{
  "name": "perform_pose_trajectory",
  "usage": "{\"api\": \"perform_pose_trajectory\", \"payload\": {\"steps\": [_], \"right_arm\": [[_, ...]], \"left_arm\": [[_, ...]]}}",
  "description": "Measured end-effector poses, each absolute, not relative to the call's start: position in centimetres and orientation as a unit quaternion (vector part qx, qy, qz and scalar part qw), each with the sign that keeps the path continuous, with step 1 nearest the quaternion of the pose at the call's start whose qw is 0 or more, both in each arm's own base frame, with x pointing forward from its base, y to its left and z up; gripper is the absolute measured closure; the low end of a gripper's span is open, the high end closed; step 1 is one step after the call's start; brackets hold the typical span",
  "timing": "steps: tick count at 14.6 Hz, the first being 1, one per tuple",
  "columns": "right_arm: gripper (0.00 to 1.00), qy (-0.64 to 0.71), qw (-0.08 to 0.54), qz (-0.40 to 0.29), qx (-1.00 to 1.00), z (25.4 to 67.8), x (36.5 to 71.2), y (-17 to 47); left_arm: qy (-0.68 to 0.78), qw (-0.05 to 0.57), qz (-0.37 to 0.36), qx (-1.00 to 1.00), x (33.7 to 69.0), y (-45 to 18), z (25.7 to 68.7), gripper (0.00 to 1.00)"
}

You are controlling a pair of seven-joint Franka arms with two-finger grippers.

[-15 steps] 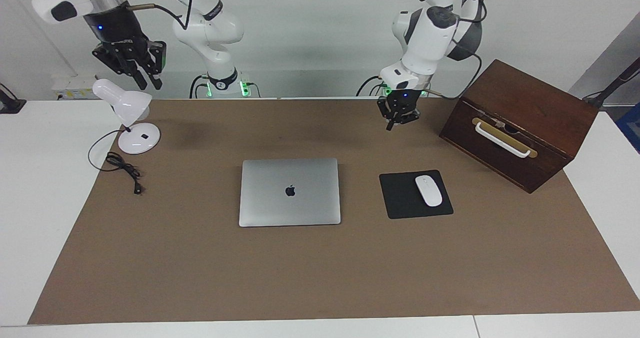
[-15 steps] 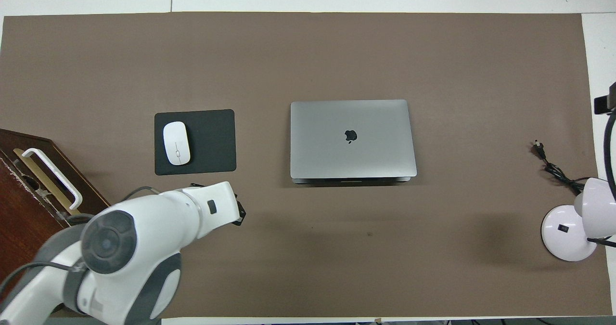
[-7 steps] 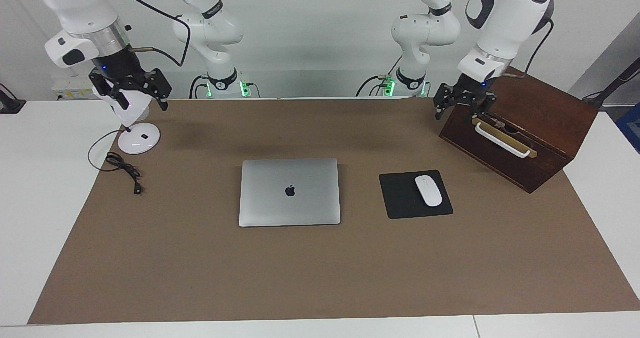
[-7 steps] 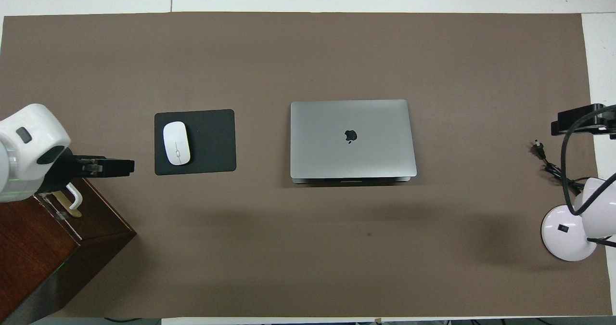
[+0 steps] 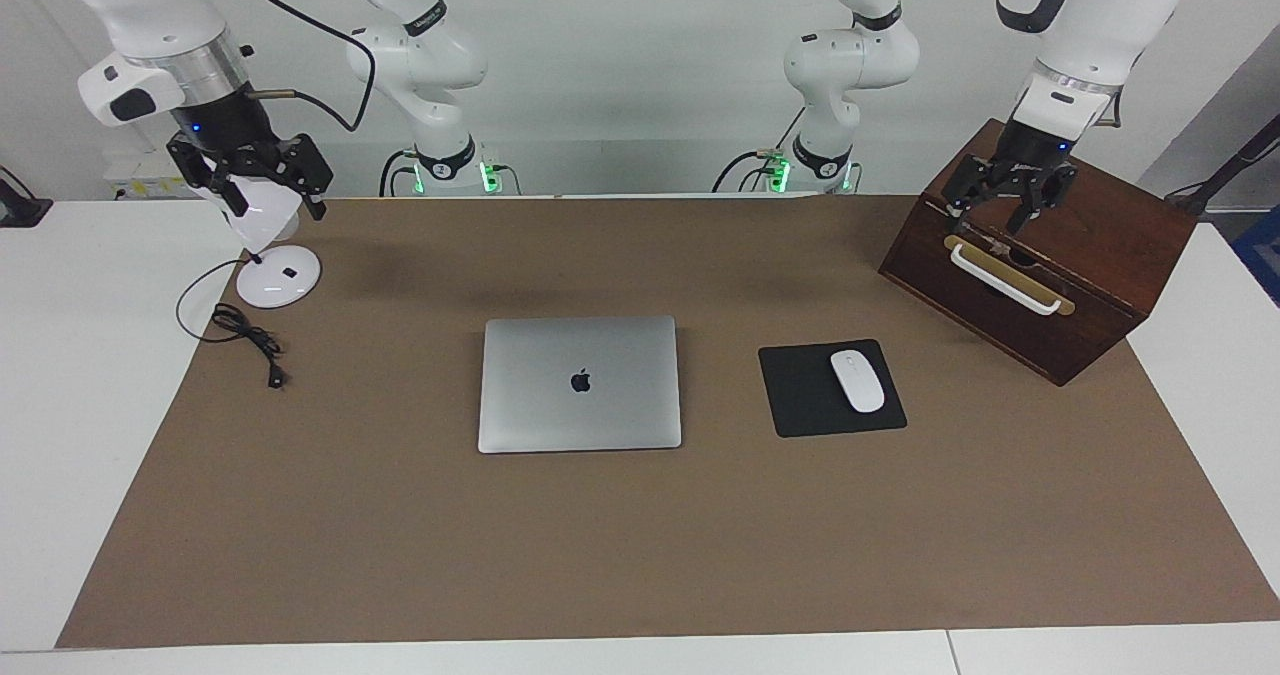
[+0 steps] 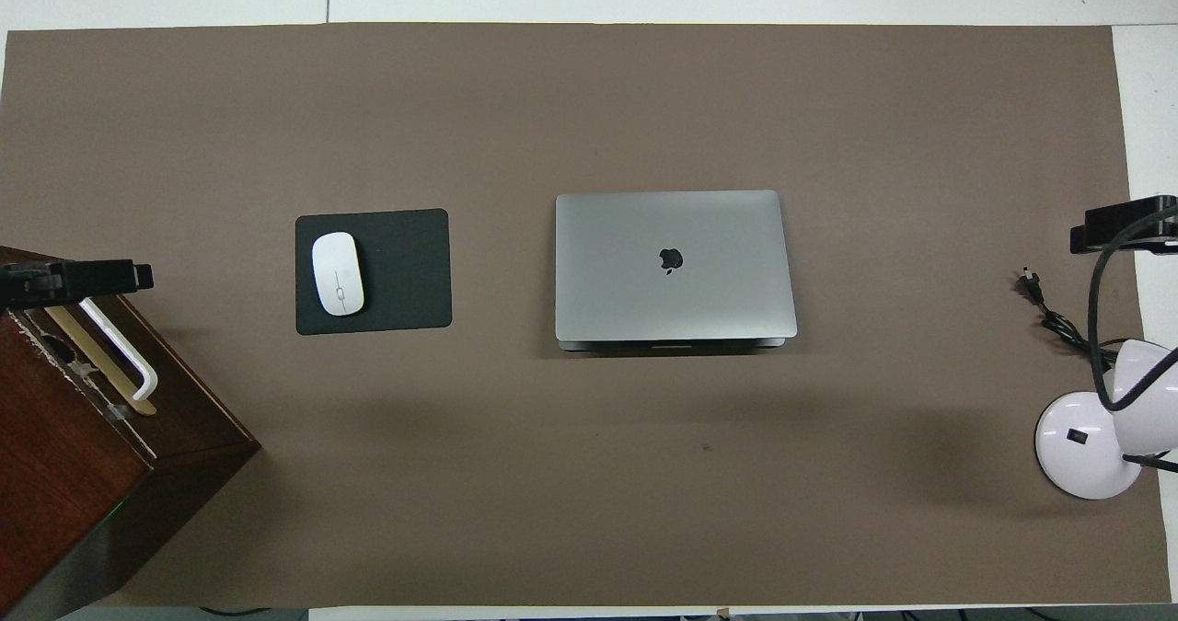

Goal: Close laptop with both arms

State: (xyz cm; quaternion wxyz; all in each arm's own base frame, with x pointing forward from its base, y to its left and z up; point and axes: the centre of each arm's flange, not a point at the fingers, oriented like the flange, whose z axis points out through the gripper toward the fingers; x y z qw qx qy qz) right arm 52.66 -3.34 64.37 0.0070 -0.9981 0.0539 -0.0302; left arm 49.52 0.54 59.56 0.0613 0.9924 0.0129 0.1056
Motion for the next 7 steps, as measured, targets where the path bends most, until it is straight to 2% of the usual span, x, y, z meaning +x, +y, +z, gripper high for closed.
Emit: {"api": "perform_pose_trajectory", "payload": {"steps": [4, 7], "right_arm": [[0.00, 0.054, 0.007, -0.041, -0.998, 65.5, 52.6, -3.4], [0.00, 0.054, 0.007, -0.038, -0.998, 65.6, 52.5, -3.4]], "left_arm": [[-0.002, 0.018, 0.095, 0.995, 51.7, 0.9, 63.4, 0.00], [-0.012, 0.000, 0.060, 0.998, 52.9, 0.3, 65.3, 0.00]]}}
